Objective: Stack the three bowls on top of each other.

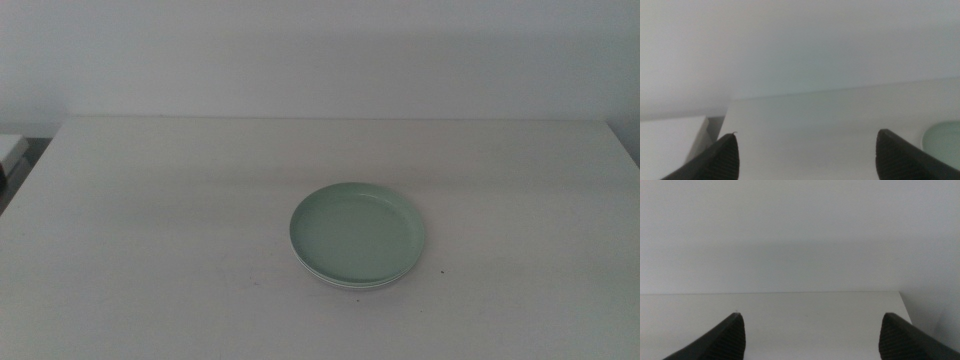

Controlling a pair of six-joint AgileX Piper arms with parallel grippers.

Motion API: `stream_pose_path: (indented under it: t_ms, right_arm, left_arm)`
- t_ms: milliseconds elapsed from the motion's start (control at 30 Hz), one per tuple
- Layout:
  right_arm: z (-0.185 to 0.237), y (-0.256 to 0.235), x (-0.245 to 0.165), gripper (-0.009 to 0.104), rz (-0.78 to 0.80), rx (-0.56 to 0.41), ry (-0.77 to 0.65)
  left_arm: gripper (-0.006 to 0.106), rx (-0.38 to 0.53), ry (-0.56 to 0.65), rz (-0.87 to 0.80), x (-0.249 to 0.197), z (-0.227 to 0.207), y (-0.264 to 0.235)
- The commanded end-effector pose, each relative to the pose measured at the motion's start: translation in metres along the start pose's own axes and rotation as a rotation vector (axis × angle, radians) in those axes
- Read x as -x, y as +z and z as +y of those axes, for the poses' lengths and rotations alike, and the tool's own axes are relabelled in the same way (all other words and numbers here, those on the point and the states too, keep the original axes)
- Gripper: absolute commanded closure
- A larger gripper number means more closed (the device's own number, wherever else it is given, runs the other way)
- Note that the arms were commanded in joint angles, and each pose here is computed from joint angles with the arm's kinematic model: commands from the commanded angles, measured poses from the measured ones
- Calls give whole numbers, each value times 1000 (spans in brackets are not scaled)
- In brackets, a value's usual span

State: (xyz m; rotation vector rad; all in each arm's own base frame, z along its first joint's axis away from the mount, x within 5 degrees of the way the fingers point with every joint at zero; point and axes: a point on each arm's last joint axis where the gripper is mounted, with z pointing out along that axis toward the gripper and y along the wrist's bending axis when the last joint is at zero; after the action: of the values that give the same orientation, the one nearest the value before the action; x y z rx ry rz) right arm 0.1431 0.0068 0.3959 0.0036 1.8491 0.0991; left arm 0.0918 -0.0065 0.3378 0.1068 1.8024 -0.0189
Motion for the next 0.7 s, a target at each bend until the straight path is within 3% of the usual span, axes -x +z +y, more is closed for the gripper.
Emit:
stream_pose_path:
  t_ms: [0,100,300,433,567,667]
  right_arm:
    - [0,0,0,26,-10,-3,-6]
    - [0,-6,-18,26,-30,12,31]
    - [-7,-40,-126,26,-50,-21,-25]
    - [-9,-46,-179,26,-76,-16,-19]
    - [-12,-41,-203,26,-65,-25,-34]
    - [-12,-37,-206,26,-100,-24,-22]
  left_arm:
    - [7,1,-10,-15,-20,-1,-2]
    - [7,1,-11,-10,-48,-3,-7]
    - [7,10,-12,-66,-116,-7,-15]
    - [7,8,-21,-42,-138,-8,-9]
    - [7,8,-77,-85,-146,-8,-3]
    - [7,14,-56,-92,-150,-8,-2]
